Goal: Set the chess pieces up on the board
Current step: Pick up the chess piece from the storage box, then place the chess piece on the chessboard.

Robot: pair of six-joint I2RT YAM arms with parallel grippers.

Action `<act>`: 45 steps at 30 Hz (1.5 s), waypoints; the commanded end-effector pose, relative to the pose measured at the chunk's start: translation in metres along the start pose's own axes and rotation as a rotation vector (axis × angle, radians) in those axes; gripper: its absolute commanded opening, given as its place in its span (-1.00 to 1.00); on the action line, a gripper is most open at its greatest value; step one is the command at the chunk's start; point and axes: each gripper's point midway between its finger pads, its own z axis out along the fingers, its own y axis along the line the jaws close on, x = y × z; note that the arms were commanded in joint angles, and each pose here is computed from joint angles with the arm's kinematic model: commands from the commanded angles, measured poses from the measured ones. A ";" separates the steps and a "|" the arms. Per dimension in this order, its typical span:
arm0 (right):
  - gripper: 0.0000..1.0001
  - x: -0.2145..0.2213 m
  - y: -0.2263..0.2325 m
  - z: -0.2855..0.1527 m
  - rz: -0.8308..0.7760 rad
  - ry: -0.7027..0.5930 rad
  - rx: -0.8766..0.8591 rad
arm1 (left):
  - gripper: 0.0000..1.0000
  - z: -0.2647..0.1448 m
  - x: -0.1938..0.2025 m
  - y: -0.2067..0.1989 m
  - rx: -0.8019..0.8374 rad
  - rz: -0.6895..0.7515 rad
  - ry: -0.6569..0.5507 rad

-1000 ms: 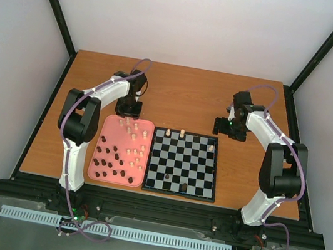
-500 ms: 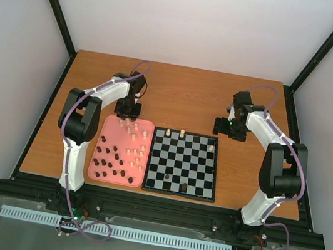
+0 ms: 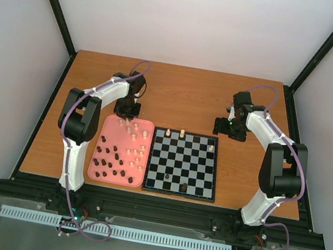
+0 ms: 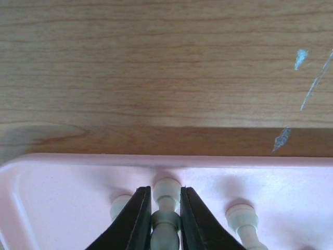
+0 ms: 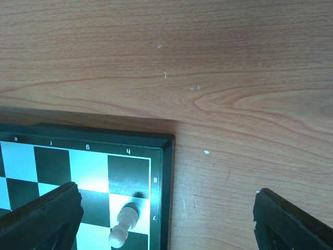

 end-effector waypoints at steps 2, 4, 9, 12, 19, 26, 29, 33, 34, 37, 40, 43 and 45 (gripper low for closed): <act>0.78 0.001 -0.004 0.006 0.002 0.013 0.007 | -0.78 -0.005 -0.009 0.005 -0.007 -0.011 -0.019; 0.78 0.001 -0.005 0.005 0.002 0.011 0.009 | -0.87 -0.009 -0.010 0.005 -0.010 -0.012 -0.023; 0.77 -0.001 -0.004 0.003 0.004 0.005 0.005 | -0.94 -0.032 -0.016 0.006 -0.006 -0.021 -0.056; 0.77 -0.001 -0.003 0.002 0.005 0.004 0.005 | -0.94 -0.053 -0.021 0.005 0.011 -0.030 -0.087; 0.77 -0.005 -0.004 -0.001 0.005 -0.008 0.013 | -0.93 -0.096 -0.022 -0.034 0.110 0.012 -0.140; 0.77 -0.006 -0.004 -0.002 0.010 -0.016 0.012 | -0.93 -0.121 -0.010 -0.132 0.214 0.192 -0.171; 0.76 -0.005 -0.005 -0.005 0.009 -0.021 0.020 | -0.94 -0.125 -0.007 -0.164 0.239 0.250 -0.182; 0.77 -0.005 -0.006 -0.008 0.003 -0.029 0.030 | -0.94 -0.123 0.000 -0.197 0.260 0.327 -0.178; 0.77 -0.004 -0.007 -0.009 0.003 -0.029 0.031 | -0.94 -0.121 0.003 -0.203 0.261 0.339 -0.170; 0.77 -0.003 -0.007 -0.010 0.003 -0.028 0.031 | -0.93 -0.107 0.007 -0.213 0.244 0.369 -0.149; 0.77 -0.002 -0.007 -0.010 0.003 -0.030 0.029 | -0.94 -0.094 0.010 -0.215 0.230 0.384 -0.127; 0.77 -0.001 -0.007 -0.011 0.003 -0.032 0.030 | -0.93 -0.085 0.010 -0.216 0.221 0.393 -0.119; 0.77 0.000 -0.007 -0.010 0.004 -0.030 0.030 | -0.94 -0.080 0.010 -0.218 0.227 0.395 -0.109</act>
